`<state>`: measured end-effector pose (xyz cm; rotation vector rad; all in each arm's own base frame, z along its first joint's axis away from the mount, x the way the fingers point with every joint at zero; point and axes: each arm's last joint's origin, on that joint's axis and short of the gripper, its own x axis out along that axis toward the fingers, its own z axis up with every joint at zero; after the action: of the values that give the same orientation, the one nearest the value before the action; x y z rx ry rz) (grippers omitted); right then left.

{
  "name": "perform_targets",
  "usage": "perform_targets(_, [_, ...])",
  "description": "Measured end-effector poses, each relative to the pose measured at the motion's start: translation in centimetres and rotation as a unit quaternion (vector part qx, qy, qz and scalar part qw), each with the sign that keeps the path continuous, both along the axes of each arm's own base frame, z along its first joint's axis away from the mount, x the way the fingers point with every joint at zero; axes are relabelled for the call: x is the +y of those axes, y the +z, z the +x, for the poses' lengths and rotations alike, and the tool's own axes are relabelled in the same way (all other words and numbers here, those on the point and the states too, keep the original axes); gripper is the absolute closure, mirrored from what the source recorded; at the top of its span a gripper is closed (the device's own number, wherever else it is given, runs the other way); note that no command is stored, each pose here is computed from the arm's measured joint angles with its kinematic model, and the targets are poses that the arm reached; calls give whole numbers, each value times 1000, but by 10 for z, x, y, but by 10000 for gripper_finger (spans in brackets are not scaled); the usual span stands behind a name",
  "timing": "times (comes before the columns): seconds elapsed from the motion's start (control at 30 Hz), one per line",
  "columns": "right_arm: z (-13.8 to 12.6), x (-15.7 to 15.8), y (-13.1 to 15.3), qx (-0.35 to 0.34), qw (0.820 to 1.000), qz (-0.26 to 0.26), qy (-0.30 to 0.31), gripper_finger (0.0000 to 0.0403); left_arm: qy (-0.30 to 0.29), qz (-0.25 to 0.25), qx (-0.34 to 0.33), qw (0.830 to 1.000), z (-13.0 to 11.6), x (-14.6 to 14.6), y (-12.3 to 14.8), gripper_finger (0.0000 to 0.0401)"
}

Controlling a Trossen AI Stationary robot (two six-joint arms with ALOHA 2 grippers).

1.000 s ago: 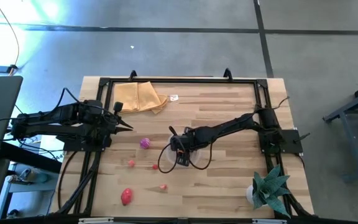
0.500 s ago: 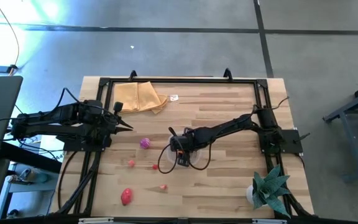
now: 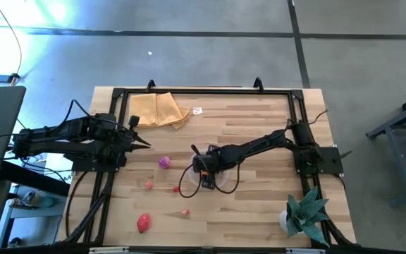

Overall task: Pick and placing Produce into tupperware
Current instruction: Put the orange into the transparent bin, then put the violet onion into the transparent bin

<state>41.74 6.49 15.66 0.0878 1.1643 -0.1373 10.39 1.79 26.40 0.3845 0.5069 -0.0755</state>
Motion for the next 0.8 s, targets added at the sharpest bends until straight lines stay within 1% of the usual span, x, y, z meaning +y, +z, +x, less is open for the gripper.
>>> perform_targets(0.2, [0,1,0,-3,1000,-2,-2,71,0,0,0,1000,0,0,0,377])
perform_targets(0.33, [-2,2,11,-18,999,-28,-9,66,0,0,0,1000,0,0,0,377])
perform_targets(0.43, [-6,6,29,-40,998,-48,-14,66,0,0,0,1000,0,0,0,377])
perform_targets(0.57, [-22,8,60,-54,995,-76,-40,66,0,0,0,1000,0,0,0,377])
perform_targets(0.67, [-39,11,85,-68,990,-107,-66,66,0,0,0,1000,0,0,0,377])
perform_targets(0.8, [-68,20,118,-89,980,-145,-99,69,0,0,0,1000,0,0,0,377])
